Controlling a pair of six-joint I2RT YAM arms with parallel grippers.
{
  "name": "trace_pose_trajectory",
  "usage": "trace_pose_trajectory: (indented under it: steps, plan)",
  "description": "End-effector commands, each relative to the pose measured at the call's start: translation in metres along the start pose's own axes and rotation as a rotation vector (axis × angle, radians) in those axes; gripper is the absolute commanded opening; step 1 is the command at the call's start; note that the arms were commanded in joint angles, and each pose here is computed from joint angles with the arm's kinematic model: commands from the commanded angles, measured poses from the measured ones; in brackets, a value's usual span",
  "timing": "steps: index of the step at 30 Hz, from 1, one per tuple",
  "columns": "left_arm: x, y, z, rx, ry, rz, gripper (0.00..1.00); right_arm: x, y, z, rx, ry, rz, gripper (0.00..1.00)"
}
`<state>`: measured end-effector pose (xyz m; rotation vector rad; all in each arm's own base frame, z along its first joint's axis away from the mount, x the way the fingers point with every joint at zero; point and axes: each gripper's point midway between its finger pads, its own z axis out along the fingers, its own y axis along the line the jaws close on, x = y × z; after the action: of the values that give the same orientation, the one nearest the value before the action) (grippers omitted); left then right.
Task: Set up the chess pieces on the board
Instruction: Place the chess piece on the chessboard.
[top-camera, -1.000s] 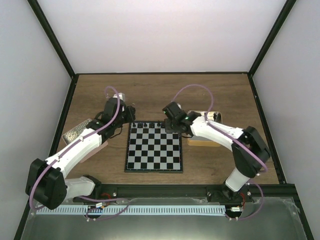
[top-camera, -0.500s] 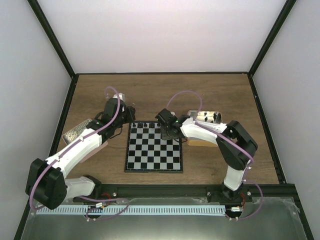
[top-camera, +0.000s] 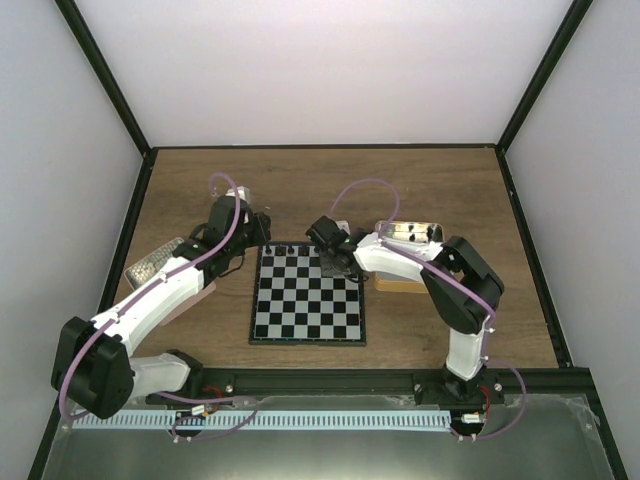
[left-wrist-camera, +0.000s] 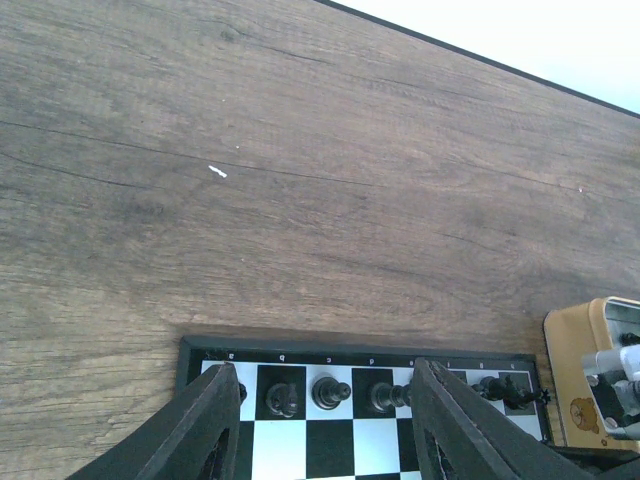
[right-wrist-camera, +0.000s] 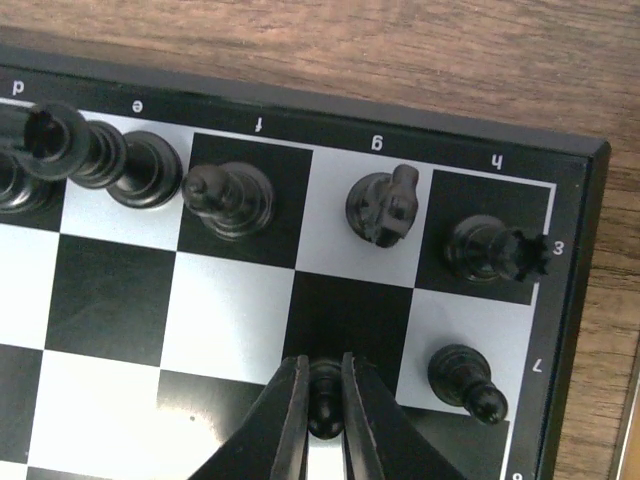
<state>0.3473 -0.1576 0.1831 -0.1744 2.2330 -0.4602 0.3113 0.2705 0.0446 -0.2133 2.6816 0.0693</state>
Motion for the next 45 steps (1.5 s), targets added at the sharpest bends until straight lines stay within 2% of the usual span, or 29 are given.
trace_pose_trajectory:
  steps: [1,4,20,23,28,31,36,41,45]
  plan:
    - [-0.003,0.002,0.002,-0.004,-0.015,0.004,0.5,-0.009,0.001,0.004,0.032,-0.021,0.015,0.1]
    - [-0.003,0.001,0.002,-0.002,-0.015,0.005,0.5,-0.01,0.002,0.005,0.029,-0.025,0.021,0.12]
    - [-0.001,0.002,0.002,-0.003,-0.006,0.011,0.49,-0.024,0.001,-0.001,0.05,-0.058,0.021,0.13]
    - [-0.002,0.001,0.001,-0.003,-0.01,0.011,0.5,-0.031,0.004,-0.01,0.028,-0.077,0.026,0.18]
    - [-0.007,0.0,-0.003,0.005,-0.028,0.005,0.49,-0.048,0.012,-0.039,-0.04,-0.13,0.04,0.34]
    - [-0.01,0.0,-0.005,0.004,-0.039,0.004,0.5,-0.063,0.008,-0.061,-0.069,-0.185,0.074,0.35]
    - [-0.01,0.0,-0.007,0.003,-0.045,0.0,0.5,-0.079,-0.035,-0.082,-0.022,-0.268,0.197,0.35]
    - [-0.013,0.0,-0.011,0.003,-0.059,-0.001,0.5,-0.079,-0.106,-0.087,0.068,-0.303,0.361,0.34]
    - [-0.016,0.0,-0.014,0.005,-0.071,-0.005,0.5,-0.066,-0.167,-0.076,0.144,-0.282,0.475,0.35]
